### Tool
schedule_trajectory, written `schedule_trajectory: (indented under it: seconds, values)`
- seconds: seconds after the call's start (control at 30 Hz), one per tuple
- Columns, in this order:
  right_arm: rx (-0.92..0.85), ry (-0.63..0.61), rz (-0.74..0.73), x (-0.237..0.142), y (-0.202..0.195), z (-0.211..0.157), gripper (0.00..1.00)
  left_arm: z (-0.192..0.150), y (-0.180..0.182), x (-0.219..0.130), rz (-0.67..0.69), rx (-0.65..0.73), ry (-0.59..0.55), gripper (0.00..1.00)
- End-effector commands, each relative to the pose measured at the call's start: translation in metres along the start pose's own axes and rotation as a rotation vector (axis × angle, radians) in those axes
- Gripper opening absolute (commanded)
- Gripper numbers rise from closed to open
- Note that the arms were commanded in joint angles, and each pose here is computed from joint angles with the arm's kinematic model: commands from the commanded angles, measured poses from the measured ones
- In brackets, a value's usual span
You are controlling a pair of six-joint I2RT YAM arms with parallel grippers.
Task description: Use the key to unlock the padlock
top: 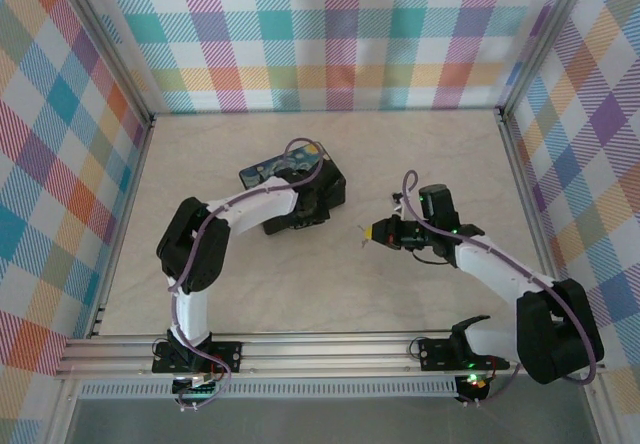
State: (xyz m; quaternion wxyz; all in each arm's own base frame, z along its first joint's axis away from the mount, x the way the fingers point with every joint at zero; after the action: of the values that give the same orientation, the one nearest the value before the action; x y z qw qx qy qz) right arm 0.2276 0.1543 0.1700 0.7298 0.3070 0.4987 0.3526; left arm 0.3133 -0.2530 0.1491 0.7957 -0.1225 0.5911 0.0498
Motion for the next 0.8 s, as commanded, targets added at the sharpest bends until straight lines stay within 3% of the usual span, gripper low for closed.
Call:
schedule_trajectory:
  seconds: [0.0,0.23,0.43,0.67,0.77]
  values:
    - [0.016,-0.012,0.03,0.012,0.007,-0.001,0.0,0.005,-0.01,-0.053,-0.133,0.082,0.048,0.11]
    - [0.036,0.008,0.074,0.032,0.018,-0.004,0.0,0.011,-0.009,-0.086,-0.247,0.072,0.154,0.08]
    - [0.065,-0.044,0.11,0.036,0.033,0.003,0.0,0.02,-0.004,-0.098,-0.367,-0.04,0.256,0.07]
    - [0.054,-0.047,0.139,0.029,0.051,0.001,0.0,0.03,-0.006,-0.115,-0.456,-0.144,0.316,0.04]
    - [0.039,-0.057,0.127,0.02,0.057,0.001,0.0,0.035,-0.006,-0.126,-0.434,-0.14,0.294,0.04]
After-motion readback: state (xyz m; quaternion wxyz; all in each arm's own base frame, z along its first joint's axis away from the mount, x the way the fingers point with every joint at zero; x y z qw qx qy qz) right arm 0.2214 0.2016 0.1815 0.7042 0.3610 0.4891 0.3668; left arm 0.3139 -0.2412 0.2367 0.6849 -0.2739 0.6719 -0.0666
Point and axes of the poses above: each hand's point on the last joint's axis, 136 mm out from that joint toward the fingers, its own x axis out along the fingers, its own y axis along the line the jaws close on, z = x × y, the point moved 8 cm from there along -x, back along the fingers, and after that the axes turned 1 degree about -x, right-handed, at the moved point
